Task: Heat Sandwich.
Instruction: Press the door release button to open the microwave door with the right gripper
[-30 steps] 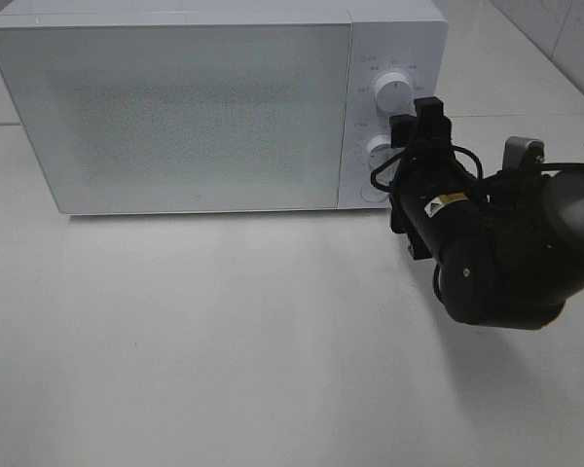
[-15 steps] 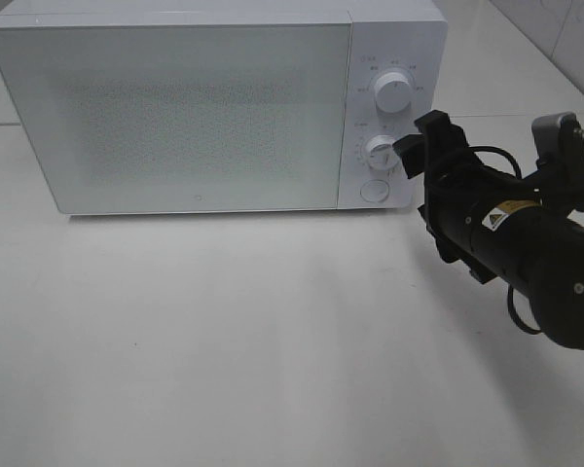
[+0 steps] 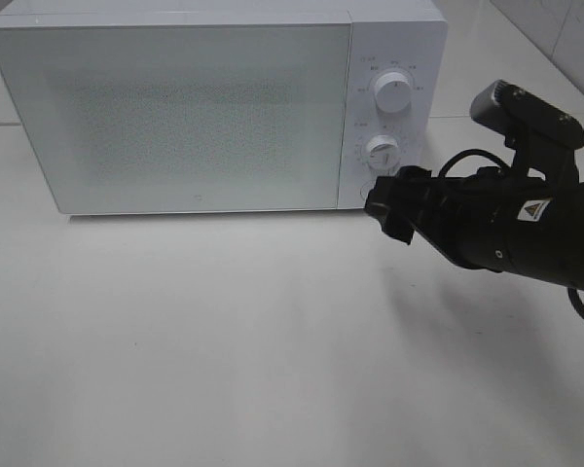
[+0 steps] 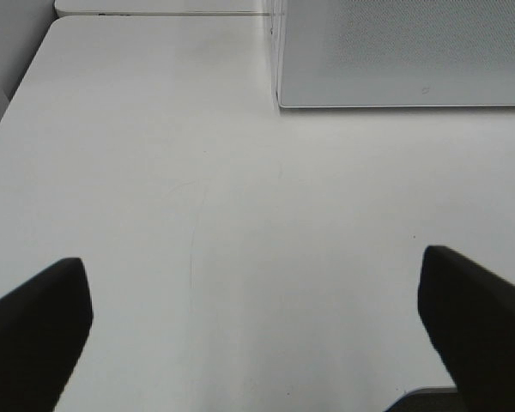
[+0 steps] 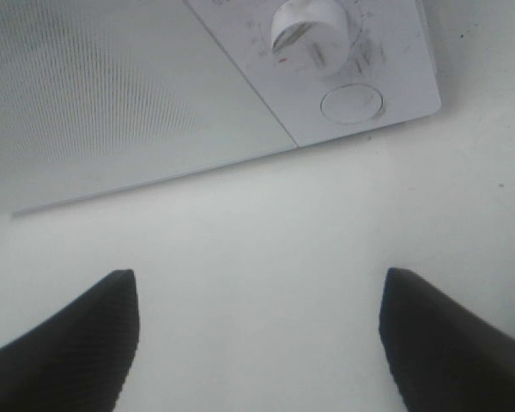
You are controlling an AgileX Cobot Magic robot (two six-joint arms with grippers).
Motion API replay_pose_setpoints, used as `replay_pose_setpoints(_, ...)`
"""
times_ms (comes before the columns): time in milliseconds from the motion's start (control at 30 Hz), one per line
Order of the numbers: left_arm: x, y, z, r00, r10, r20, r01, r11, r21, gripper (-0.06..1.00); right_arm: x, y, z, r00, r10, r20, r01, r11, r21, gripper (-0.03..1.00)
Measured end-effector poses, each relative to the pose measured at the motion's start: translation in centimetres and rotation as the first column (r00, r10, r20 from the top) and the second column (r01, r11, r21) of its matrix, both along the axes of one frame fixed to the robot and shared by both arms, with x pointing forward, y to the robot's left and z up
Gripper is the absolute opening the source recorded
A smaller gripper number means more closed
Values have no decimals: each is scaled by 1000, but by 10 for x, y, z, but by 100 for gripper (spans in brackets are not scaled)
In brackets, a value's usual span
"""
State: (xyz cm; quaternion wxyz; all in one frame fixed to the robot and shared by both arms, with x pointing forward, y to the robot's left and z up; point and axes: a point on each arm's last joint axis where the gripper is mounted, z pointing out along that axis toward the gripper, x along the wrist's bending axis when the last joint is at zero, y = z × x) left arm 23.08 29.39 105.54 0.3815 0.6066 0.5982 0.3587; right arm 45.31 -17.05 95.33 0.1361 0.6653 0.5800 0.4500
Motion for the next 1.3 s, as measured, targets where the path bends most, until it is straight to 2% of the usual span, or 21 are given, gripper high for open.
replay_pose_setpoints(33, 0, 0, 0, 1000, 0, 0, 0, 1000, 0, 97, -3, 1, 1, 998, 58, -21, -59, 997, -52, 76)
replay_pose_setpoints(67, 0, 0, 0, 1000, 0, 0, 0, 1000, 0, 97, -3, 1, 1, 998, 58, -21, -59, 997, -52, 76)
replay_pose_setpoints(167, 0, 0, 0, 1000, 0, 0, 0, 1000, 0, 97, -4, 7, 4, 982, 172, -77, -181, 974, -135, 76)
replay_pose_setpoints(233, 0, 0, 0, 1000, 0, 0, 0, 1000, 0, 97, -4, 9, 5, 976, 197, -96, -209, 966, -149, 76)
replay_pose_setpoints(367, 0, 0, 0, 1000, 0, 0, 0, 1000, 0, 97, -5, 16, 11, 933, 318, -168, -349, 912, -215, 76)
replay_pose_setpoints(400, 0, 0, 0, 1000, 0, 0, 0, 1000, 0, 97, -5, 16, 11, 933, 318, -168, -349, 912, -215, 76)
replay_pose_setpoints(533, 0, 0, 0, 1000, 0, 0, 0, 1000, 0, 97, -6, 20, 19, 868, 416, -271, -485, 827, -285, 76)
replay_pose_setpoints(567, 0, 0, 0, 1000, 0, 0, 0, 1000, 0, 97, -6, 20, 19, 868, 416, -271, -485, 827, -285, 76)
replay_pose_setpoints(667, 0, 0, 0, 1000, 0, 0, 0, 1000, 0, 97, -8, 19, 24, 811, 450, -374, -569, 757, -321, 76)
replay_pose_setpoints(700, 0, 0, 0, 1000, 0, 0, 0, 1000, 0, 97, -8, 19, 24, 811, 450, -374, -569, 757, -321, 76)
replay_pose_setpoints(800, 0, 0, 0, 1000, 0, 0, 0, 1000, 0, 97, -12, 15, 32, 770, 461, -441, -621, 700, -353, 76)
replay_pose_setpoints(1000, 0, 0, 0, 1000, 0, 0, 0, 1000, 0, 97, -17, 10, 49, 767, 472, -435, -633, 669, -389, 76)
replay_pose_setpoints(1133, 0, 0, 0, 1000, 0, 0, 0, 1000, 0, 97, -28, 0, 75, 791, 490, -366, -610, 670, -423, 76)
replay_pose_setpoints(1300, 0, 0, 0, 1000, 0, 0, 0, 1000, 0, 97, -41, -11, 93, 806, 494, -326, -592, 668, -451, 76)
